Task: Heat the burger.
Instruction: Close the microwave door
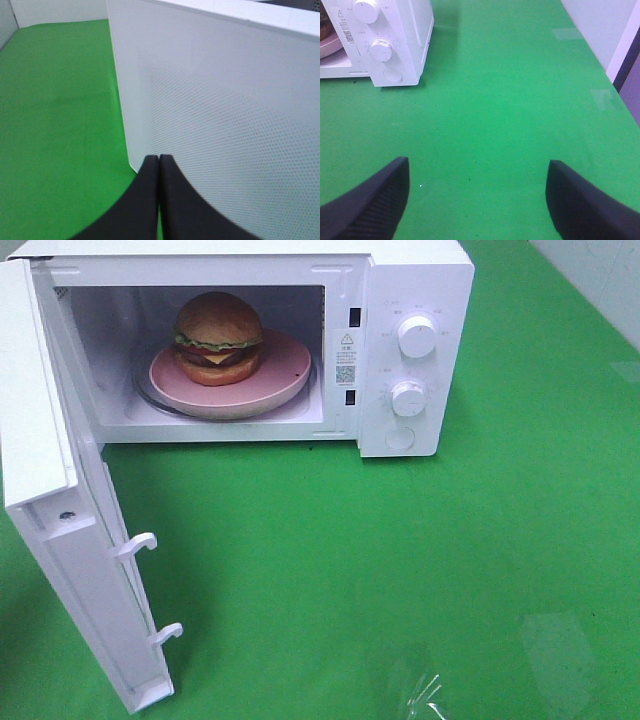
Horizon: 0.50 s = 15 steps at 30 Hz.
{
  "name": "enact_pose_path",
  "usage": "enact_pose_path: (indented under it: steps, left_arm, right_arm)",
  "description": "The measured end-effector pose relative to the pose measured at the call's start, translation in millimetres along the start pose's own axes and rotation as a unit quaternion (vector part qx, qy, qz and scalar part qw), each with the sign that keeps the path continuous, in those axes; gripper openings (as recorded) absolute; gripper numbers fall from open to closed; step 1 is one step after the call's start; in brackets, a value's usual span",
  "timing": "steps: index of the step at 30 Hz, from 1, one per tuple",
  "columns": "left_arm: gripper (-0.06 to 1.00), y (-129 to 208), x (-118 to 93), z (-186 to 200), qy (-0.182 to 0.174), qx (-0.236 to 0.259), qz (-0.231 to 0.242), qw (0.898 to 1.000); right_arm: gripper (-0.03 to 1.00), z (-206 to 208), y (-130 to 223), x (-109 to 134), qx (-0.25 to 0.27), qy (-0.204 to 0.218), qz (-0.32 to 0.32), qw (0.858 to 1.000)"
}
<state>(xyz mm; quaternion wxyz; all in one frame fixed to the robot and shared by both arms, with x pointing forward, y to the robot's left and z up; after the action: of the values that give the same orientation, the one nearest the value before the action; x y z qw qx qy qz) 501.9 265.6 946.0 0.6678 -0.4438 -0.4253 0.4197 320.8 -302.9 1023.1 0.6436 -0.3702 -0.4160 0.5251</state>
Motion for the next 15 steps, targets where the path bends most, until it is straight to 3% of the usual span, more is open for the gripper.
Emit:
enact_pose_path:
  steps: [15]
  left_arm:
    - [0.00, -1.1, -11.7, -19.1, 0.049, -0.006, 0.021, 0.999]
  right_arm:
    - [0.75, 0.0, 0.0, 0.0, 0.000, 0.000, 0.000, 1.000]
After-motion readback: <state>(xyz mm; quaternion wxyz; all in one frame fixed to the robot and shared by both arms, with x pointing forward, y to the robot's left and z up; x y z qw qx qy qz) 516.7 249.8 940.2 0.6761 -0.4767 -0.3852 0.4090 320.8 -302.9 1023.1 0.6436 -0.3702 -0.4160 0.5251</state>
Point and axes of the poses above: a point on each arm's last joint axis where the gripper is mounted, z pointing back along that axis away from the gripper, x along the wrist's bending axis when the last joint is at zero, y = z × x, the point moved 9 cm from there along -z, pointing out along that axis toward the gripper, and after that the axes turned 7 degrees about -z, right-handed, at the moved point
